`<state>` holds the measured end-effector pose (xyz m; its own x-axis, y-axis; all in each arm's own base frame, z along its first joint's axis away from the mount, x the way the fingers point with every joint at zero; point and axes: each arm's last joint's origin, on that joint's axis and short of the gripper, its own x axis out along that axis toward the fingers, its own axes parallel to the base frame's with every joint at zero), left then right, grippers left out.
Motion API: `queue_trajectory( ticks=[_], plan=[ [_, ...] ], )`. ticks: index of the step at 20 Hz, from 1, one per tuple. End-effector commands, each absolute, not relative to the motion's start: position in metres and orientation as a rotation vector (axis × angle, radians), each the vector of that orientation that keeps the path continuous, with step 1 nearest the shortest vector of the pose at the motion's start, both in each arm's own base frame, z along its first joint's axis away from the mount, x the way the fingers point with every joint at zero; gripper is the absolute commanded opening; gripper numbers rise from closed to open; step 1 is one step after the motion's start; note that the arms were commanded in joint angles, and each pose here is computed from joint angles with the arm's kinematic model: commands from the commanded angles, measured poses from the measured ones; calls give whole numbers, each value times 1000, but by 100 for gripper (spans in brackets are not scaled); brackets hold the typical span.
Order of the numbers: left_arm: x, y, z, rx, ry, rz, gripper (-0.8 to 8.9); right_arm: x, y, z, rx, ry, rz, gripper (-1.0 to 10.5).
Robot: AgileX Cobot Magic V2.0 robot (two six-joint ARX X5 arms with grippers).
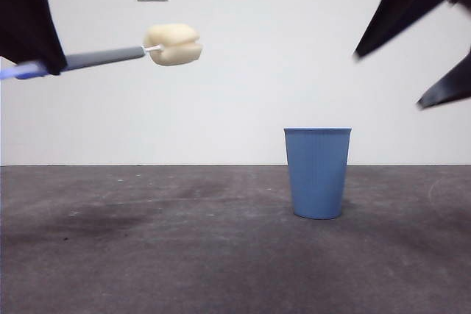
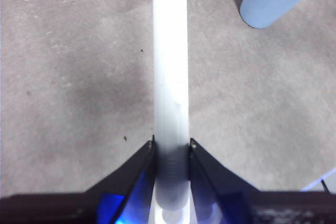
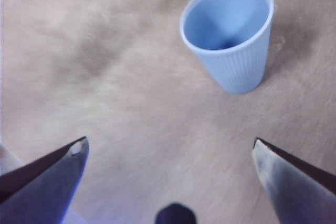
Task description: Pick up the cup brush,pick up the cup,insert the brush into the cup,clean the cup,put the cup brush back,put the cup back to the fixed position on the table
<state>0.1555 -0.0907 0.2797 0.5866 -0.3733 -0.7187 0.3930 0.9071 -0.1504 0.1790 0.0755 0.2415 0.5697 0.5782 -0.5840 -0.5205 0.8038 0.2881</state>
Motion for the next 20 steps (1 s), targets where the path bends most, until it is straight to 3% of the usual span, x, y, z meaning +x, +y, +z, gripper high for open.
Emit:
queue_trajectory(
  ticks=[1,8,20],
  plan=[
    [150,-88,281,55,829,-461,-8,185,92,222,39,701,597,626],
    [146,-86,279,71,875,-456,-9,219,121,184,-35,662,493,627],
    [143,-84,275,85,931,-446,-8,257,134,142,-18,551,480,627]
  ],
)
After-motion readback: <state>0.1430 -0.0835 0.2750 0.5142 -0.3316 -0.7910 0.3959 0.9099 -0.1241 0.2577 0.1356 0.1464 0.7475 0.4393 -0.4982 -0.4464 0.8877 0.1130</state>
